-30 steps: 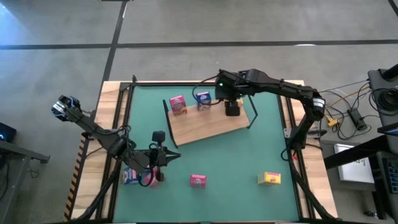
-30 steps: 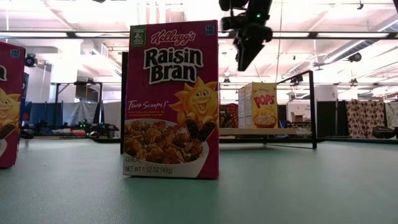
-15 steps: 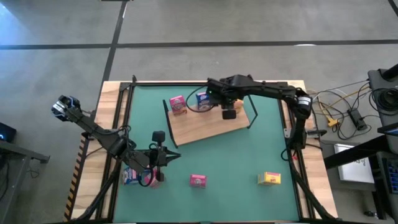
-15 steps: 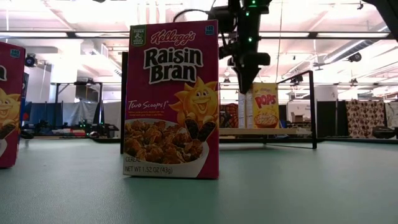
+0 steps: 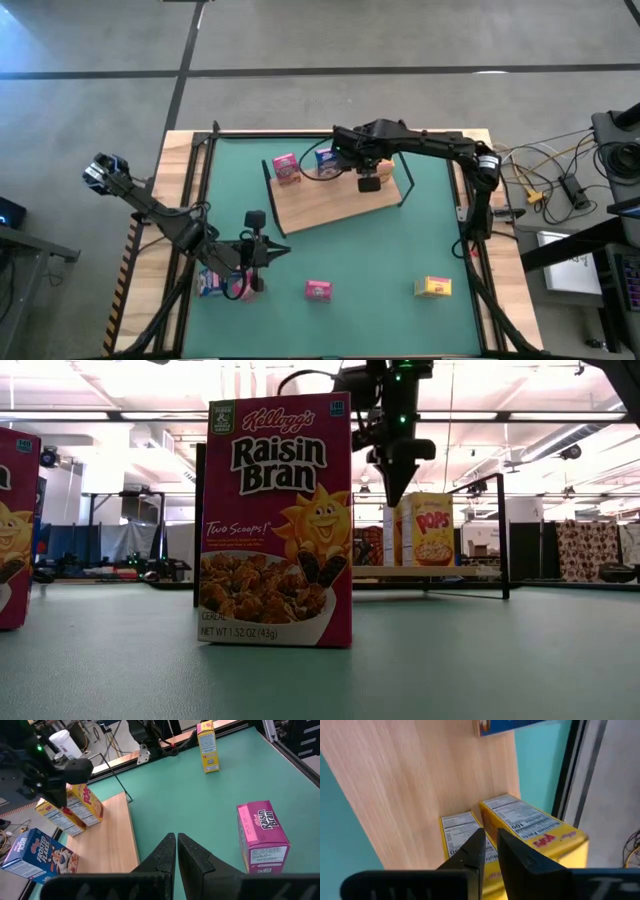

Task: Stack cereal on shelf
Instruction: Put the right pink cereal box on the shelf aligned with the other pink cereal box

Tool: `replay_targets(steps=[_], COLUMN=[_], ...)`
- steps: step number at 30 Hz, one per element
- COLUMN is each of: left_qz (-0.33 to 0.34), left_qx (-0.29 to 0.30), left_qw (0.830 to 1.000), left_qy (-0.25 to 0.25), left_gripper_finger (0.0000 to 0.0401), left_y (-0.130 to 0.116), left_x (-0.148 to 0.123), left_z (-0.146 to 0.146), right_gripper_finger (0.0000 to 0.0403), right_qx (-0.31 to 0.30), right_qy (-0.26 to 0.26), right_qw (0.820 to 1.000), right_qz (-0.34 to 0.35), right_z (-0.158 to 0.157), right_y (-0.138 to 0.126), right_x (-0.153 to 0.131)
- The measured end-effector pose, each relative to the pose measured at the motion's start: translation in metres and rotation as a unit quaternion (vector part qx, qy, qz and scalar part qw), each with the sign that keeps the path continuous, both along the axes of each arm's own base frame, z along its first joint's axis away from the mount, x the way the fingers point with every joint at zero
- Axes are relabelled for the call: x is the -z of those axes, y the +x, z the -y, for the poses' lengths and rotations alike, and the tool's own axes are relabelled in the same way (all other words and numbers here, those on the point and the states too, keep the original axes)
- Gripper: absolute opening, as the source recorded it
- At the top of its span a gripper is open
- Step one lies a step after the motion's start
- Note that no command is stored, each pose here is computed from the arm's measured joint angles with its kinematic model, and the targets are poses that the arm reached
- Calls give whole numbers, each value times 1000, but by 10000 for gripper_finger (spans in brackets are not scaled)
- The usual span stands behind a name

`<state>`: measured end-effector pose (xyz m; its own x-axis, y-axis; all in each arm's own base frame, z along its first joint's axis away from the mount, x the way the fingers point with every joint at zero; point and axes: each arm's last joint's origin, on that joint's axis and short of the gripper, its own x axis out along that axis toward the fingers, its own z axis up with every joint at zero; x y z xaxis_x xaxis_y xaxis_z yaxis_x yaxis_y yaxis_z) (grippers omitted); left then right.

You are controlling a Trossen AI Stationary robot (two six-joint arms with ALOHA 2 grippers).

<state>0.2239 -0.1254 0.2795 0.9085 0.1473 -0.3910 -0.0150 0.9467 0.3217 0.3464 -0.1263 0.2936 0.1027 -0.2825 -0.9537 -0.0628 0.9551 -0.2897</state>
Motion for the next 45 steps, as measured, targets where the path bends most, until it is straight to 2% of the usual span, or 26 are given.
replay_targets(steps=[6,10,21,29,32,37,41,45], left_qz=[0,0,0,0,0,2,4,7], left_qx=[0,0,-1,-1,-1,-5,-11,-17], left_qw=[1000,1000,1000,1000,1000,1000,1000,999], left_qy=[0,0,-1,-1,-2,-12,-26,-41], left_gripper_finger=[1,1,1,1,1,1,1,1], left_y=[0,0,0,0,0,0,0,0], left_x=[0,0,0,0,0,0,0,0], left_z=[0,0,0,0,0,0,0,0], right_gripper_finger=[38,38,38,38,38,38,38,38], right_qx=[33,48,80,82,78,61,37,3], right_qy=[-43,-58,-55,-52,-53,-3,33,51], right_qw=[996,992,991,992,991,984,974,961], right_qz=[66,105,87,81,97,166,220,272], right_z=[4,15,40,42,34,10,-19,-55], right_y=[-4,-2,-4,-4,-5,-11,-21,-34], right_x=[-24,-28,-13,-10,-19,-43,-62,-69])
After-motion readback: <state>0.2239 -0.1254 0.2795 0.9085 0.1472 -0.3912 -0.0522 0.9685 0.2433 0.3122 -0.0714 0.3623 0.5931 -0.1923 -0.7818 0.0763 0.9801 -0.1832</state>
